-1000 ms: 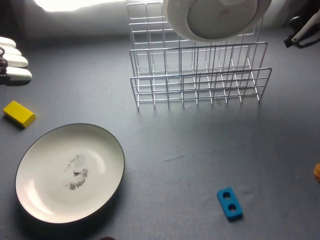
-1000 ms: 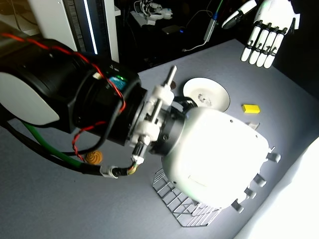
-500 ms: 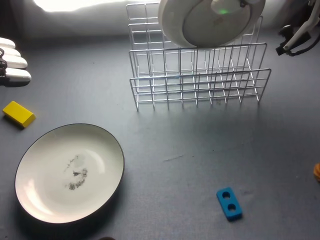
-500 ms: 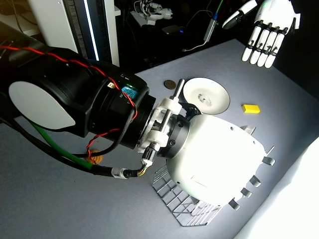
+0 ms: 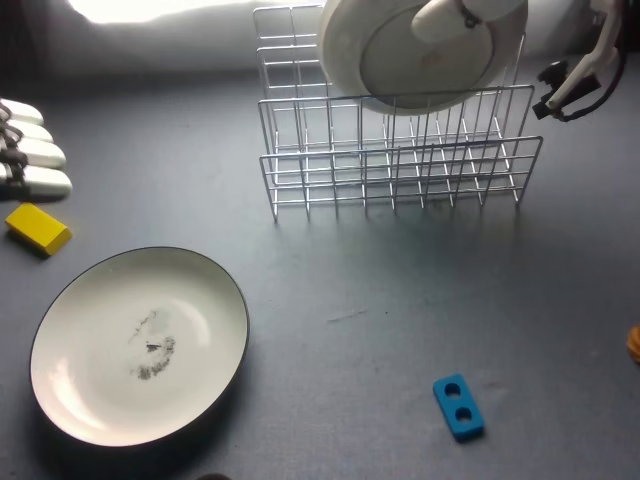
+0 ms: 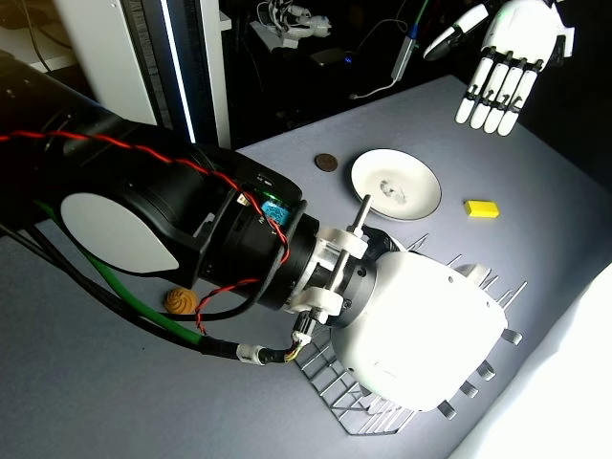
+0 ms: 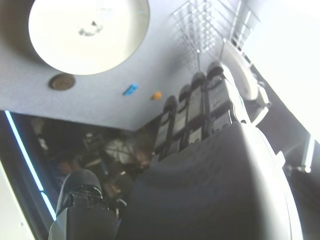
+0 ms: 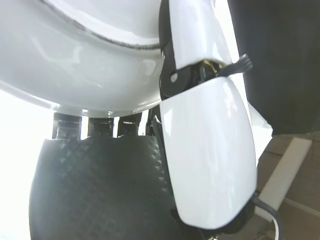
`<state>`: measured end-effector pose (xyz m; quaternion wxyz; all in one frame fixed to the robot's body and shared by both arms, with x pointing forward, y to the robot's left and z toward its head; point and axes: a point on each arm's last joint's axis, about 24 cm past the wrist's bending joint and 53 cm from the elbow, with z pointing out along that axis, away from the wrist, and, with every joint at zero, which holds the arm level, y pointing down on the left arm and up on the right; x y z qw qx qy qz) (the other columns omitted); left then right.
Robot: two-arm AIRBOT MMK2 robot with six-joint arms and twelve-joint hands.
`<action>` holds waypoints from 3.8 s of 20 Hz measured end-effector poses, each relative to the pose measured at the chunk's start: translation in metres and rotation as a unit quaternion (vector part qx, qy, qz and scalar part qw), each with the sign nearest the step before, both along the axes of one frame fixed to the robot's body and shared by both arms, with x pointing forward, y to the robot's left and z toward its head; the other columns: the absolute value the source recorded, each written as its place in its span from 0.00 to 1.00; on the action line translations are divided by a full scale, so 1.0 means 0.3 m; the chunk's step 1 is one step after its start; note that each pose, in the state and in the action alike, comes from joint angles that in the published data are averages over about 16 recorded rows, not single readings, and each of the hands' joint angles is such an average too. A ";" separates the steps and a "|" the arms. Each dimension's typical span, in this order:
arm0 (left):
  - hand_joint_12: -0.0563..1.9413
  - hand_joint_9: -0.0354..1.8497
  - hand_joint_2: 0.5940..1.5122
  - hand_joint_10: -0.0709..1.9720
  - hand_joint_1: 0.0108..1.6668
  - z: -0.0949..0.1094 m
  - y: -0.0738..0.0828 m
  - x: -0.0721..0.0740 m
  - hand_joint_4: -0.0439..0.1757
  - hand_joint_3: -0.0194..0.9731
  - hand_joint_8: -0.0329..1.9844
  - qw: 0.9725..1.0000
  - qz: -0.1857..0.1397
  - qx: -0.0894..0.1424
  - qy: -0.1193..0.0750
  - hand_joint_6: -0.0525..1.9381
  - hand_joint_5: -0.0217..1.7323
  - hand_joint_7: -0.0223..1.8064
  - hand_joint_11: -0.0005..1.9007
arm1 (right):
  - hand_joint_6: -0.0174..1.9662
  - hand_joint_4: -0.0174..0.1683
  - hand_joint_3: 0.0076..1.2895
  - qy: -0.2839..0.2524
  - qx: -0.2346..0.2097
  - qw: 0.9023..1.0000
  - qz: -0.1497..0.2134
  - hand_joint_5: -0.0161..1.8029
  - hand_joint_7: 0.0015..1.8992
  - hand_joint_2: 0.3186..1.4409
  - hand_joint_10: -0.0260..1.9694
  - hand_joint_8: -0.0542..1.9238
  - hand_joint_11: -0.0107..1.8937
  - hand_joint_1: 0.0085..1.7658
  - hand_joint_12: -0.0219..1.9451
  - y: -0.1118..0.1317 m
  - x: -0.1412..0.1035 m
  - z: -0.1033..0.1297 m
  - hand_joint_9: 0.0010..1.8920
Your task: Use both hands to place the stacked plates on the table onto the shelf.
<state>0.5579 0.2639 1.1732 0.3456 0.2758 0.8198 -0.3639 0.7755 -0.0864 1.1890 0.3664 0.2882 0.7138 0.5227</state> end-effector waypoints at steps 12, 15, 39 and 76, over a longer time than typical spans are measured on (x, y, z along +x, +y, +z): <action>0.02 0.03 0.46 0.04 0.01 -0.047 -0.045 -0.040 0.21 0.03 0.01 0.999 -0.027 0.022 0.007 0.03 0.02 0.02 0.01 | 0.44 0.07 0.00 0.000 -0.004 1.000 0.005 0.56 0.59 0.57 0.45 0.34 0.40 0.79 0.60 0.025 0.008 -0.071 0.54; 0.02 0.03 0.46 0.04 0.01 -0.054 -0.055 -0.048 0.22 0.03 0.01 0.999 -0.031 0.023 0.010 0.03 0.02 0.02 0.01 | 0.44 0.07 0.00 -0.003 -0.005 1.000 0.005 0.55 0.58 0.57 0.45 0.34 0.40 0.78 0.61 0.023 0.009 -0.080 0.54; 0.02 0.03 0.46 0.04 0.01 -0.257 -0.068 -0.066 0.21 0.03 0.01 0.997 -0.018 0.063 0.041 0.03 0.02 0.02 0.01 | 0.49 0.05 0.00 -0.021 -0.005 1.000 0.010 0.51 0.54 0.61 0.49 0.37 0.39 0.75 0.66 0.011 0.000 -0.121 0.53; 0.02 0.03 0.46 0.04 0.01 -0.464 0.044 -0.034 0.20 0.03 0.01 0.987 0.041 0.139 0.063 0.03 0.02 0.02 0.01 | 0.03 0.08 0.00 -0.075 -0.016 0.997 0.012 0.47 0.54 0.62 0.02 0.04 0.26 0.53 0.58 0.007 0.017 0.046 0.52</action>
